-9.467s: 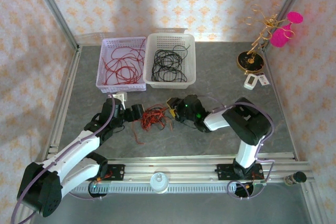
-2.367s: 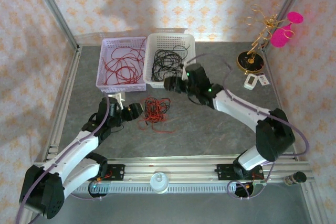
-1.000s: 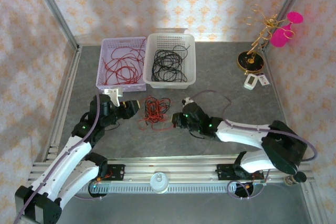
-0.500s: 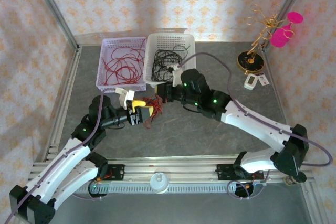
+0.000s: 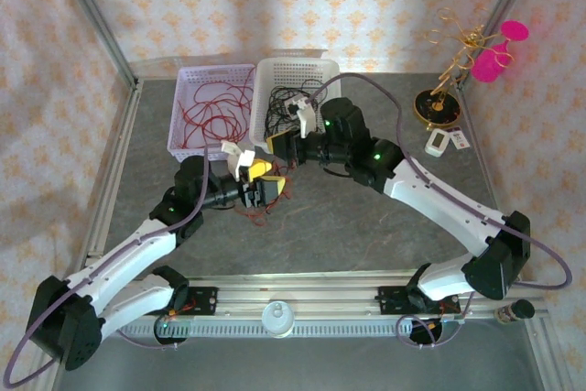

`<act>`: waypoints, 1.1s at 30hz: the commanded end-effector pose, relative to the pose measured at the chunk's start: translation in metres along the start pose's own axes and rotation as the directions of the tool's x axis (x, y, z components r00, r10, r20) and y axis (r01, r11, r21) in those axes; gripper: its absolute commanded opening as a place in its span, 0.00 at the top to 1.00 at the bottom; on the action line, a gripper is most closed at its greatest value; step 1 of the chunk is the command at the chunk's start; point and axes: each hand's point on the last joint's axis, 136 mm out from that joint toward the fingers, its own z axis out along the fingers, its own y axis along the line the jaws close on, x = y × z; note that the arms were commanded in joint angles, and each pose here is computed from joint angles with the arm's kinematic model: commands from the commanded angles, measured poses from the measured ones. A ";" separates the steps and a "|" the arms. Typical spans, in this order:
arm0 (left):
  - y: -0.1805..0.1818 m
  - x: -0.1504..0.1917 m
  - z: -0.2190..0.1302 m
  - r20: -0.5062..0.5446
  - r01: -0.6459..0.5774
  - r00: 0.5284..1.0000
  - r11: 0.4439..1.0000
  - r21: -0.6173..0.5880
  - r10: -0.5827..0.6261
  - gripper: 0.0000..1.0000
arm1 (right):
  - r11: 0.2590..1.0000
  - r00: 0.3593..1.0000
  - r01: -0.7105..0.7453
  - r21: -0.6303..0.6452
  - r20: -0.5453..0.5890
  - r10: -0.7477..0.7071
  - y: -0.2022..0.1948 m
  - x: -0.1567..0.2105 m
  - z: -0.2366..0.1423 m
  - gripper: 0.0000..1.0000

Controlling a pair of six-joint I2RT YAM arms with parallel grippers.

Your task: Untangle the cables

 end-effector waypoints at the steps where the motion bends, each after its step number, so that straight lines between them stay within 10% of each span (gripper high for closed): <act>1: -0.018 -0.025 -0.003 0.135 -0.133 0.983 0.990 0.054 0.125 0.24 | 0.996 0.996 0.075 -0.056 0.042 -0.073 0.009 -0.016 -0.013 1.00; 12: 0.000 0.007 0.001 0.077 -0.164 0.984 0.986 0.004 0.163 0.18 | 0.987 0.999 0.047 -0.151 0.021 -0.045 0.008 -0.006 0.001 1.00; 29: 0.005 0.007 0.011 0.117 -0.156 0.981 0.987 0.023 0.153 1.00 | 0.985 0.999 0.003 -0.172 0.035 0.003 0.003 -0.011 0.010 1.00; 33: 0.012 -0.005 0.010 0.161 -0.141 0.976 0.990 -0.027 0.144 1.00 | 0.996 0.996 0.038 -0.087 0.079 -0.031 -0.008 -0.015 0.000 0.57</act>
